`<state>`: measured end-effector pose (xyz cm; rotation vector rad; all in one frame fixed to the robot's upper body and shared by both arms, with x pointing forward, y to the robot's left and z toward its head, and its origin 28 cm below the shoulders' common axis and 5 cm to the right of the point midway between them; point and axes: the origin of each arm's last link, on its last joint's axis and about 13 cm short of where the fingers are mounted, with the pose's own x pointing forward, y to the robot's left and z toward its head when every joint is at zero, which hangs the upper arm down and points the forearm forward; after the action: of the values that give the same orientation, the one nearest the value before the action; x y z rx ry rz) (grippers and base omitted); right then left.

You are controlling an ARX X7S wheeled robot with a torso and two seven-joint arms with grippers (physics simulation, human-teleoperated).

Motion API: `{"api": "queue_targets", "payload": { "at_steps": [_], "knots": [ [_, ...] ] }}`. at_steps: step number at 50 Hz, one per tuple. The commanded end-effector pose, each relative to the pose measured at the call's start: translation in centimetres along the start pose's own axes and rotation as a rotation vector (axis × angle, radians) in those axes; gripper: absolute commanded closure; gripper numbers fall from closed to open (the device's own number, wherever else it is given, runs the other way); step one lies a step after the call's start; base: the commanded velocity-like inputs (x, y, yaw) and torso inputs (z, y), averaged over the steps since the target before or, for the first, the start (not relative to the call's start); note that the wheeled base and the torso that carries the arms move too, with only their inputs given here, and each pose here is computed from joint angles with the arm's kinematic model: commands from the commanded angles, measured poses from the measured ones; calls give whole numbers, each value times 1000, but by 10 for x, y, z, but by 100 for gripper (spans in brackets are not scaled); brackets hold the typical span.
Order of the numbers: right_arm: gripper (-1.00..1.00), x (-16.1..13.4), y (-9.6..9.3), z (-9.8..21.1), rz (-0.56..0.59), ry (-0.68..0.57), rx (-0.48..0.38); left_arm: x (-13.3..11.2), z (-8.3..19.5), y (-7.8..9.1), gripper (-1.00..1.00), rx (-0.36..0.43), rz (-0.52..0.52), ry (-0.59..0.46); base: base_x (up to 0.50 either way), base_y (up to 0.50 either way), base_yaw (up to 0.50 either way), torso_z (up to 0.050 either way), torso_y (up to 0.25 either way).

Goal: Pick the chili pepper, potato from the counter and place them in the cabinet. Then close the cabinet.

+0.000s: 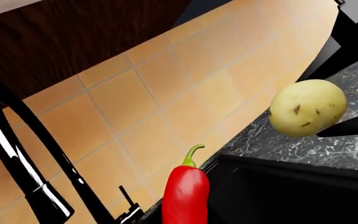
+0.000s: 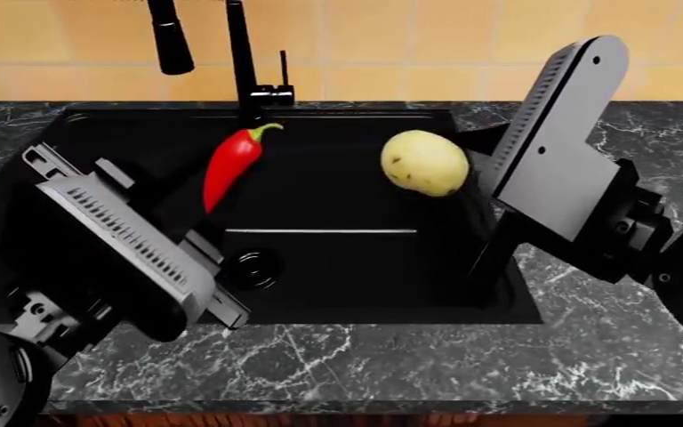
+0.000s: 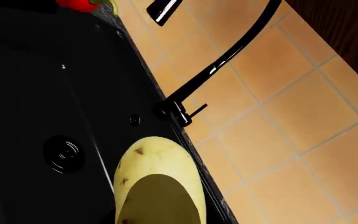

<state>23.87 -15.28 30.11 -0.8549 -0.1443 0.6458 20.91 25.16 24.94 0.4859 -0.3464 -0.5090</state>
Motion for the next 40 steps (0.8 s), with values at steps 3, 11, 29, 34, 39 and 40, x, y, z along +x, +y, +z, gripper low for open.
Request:
{"api": "queue_targets", "payload": {
  "at_steps": [3,11,29,34,39,40],
  "knots": [
    [100,1,0,2,-1,-7,-21,-4,-1,2,100,-3,-2,12,0,500,0,0,0],
    [100,1,1,2,6,-11,-26,-4,3,3,100,-1,8,-5,0,500,0,0,0],
    [100,6,2,0,18,-16,-6,4,22,10,100,43,-16,-22,0,302,0,0,0],
    [100,7,3,0,21,-20,-8,4,26,13,100,63,-26,-14,0,0,0,0,0],
    [100,10,4,2,25,-18,-27,3,31,15,100,79,-30,-12,0,362,0,0,0],
    [100,10,4,3,26,-20,-28,3,31,15,100,78,-27,-11,0,500,0,0,0]
  ]
}}
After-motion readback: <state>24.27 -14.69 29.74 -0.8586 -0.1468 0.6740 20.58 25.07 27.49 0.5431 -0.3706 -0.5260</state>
